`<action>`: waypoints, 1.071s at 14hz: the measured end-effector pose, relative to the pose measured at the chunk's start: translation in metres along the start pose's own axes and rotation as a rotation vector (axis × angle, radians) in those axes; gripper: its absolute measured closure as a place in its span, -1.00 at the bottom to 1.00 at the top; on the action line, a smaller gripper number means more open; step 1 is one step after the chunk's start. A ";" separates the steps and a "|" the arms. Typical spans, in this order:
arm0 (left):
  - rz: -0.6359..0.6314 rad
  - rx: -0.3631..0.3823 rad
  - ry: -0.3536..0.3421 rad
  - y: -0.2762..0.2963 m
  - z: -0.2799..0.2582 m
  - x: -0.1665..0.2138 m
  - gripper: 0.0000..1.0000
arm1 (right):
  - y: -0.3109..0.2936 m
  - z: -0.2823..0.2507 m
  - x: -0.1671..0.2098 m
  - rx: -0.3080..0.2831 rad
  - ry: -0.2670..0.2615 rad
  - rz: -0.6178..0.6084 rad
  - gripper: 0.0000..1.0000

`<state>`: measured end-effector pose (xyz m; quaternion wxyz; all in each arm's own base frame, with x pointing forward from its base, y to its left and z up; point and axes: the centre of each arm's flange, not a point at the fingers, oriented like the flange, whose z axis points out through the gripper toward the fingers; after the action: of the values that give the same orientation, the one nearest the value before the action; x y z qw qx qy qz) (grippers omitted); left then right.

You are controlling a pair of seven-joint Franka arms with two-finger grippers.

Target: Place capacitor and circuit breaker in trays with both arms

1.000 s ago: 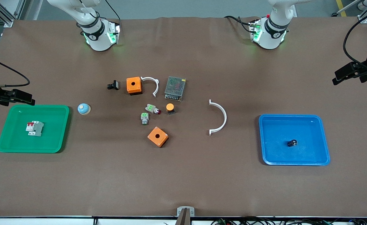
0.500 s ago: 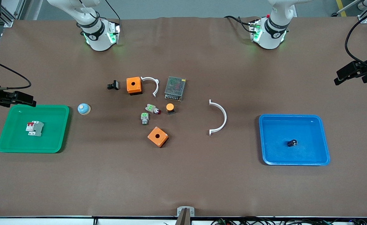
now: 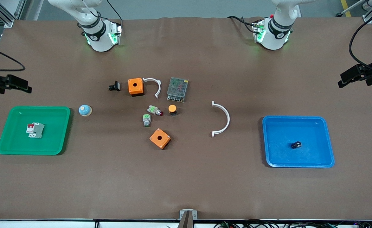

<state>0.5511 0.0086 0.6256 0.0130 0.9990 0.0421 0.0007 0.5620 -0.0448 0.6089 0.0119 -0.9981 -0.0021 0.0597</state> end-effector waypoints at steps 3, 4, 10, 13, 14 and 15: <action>0.000 0.000 -0.001 0.000 0.000 0.000 -1.00 | 0.000 -0.014 -0.017 0.002 0.020 0.000 -1.00; 0.001 0.000 0.000 0.001 0.000 0.000 -1.00 | 0.000 -0.017 -0.020 0.003 0.026 0.000 -1.00; 0.023 -0.003 0.013 0.012 -0.006 0.000 -1.00 | -0.003 -0.019 -0.022 0.002 0.030 -0.007 -1.00; 0.014 -0.003 0.014 0.007 -0.007 0.000 -1.00 | -0.003 -0.016 -0.022 0.003 0.027 -0.007 -1.00; 0.013 -0.003 0.014 0.007 -0.007 0.000 -1.00 | -0.003 -0.016 -0.022 0.003 0.027 -0.007 -1.00; 0.012 -0.003 0.014 0.006 -0.007 0.000 -1.00 | -0.003 -0.016 -0.022 0.003 0.027 -0.006 -1.00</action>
<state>0.5517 0.0028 0.6326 0.0143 0.9992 0.0363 0.0080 0.5425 -0.0425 0.6274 0.0135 -0.9988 -0.0051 0.0463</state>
